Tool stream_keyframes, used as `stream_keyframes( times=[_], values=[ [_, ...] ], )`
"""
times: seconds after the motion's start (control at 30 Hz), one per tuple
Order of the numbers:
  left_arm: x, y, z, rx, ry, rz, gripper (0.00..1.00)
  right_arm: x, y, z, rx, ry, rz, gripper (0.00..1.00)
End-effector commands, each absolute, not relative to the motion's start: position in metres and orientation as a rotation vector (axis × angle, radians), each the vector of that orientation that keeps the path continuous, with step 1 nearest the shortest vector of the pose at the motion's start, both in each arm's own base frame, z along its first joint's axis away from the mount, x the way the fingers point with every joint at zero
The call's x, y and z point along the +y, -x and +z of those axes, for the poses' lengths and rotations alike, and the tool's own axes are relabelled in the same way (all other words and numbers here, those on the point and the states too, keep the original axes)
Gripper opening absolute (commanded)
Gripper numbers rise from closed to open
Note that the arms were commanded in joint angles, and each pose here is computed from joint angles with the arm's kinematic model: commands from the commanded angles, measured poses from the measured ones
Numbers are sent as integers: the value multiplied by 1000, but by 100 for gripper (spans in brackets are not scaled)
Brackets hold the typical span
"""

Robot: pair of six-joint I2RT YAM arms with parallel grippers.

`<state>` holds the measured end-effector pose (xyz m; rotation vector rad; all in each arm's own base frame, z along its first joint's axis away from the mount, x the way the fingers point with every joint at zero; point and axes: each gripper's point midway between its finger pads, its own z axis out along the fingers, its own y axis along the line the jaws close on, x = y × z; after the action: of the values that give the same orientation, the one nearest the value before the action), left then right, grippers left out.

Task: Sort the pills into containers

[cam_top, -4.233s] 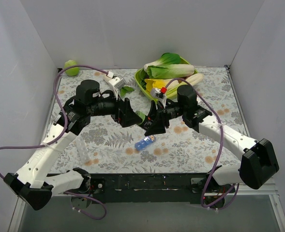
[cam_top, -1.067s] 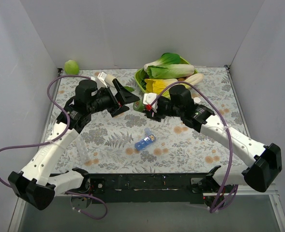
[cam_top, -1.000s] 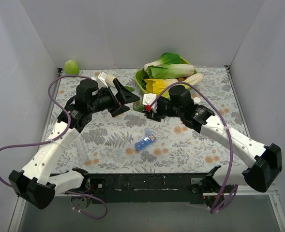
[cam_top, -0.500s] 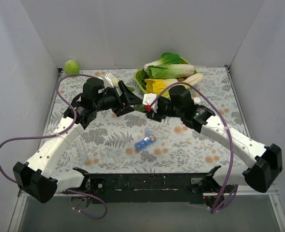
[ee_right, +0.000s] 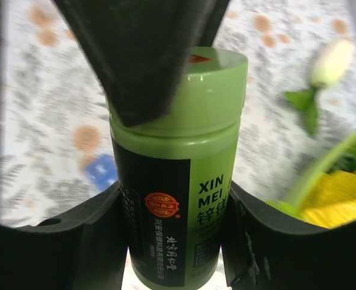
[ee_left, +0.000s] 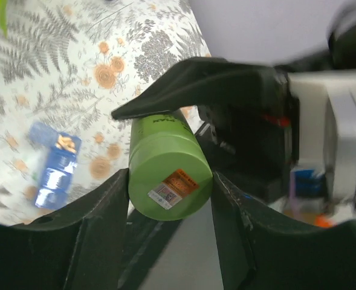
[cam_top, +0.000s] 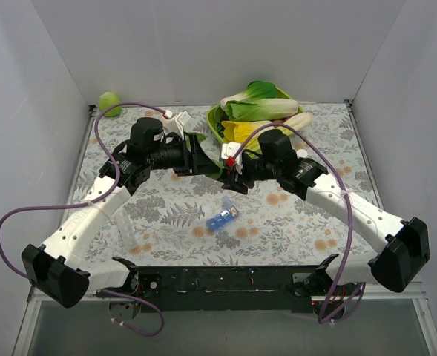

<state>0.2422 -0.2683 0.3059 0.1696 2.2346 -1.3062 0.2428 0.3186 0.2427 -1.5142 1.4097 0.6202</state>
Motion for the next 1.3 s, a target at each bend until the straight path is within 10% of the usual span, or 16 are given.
stream_keyframes(
  times=[0.0, 0.23, 0.43, 0.87, 1.27],
  values=[
    [-266, -194, 325, 1821, -892, -1297, 9, 333, -194, 283, 1351, 1489, 1167, 1],
    [-262, -210, 330, 1551, -1194, -1051, 13, 321, -114, 309, 1255, 1568, 1941, 1],
    [-243, -218, 383, 1499, -869, -1009, 98, 316, -124, 300, 1244, 1518, 1904, 1],
    [-236, -224, 376, 1944, -33, -1358, 98, 325, -237, 281, 1363, 1442, 807, 1],
    [-242, -254, 350, 2134, 140, -1261, 83, 329, -241, 282, 1327, 1468, 651, 1]
  ],
)
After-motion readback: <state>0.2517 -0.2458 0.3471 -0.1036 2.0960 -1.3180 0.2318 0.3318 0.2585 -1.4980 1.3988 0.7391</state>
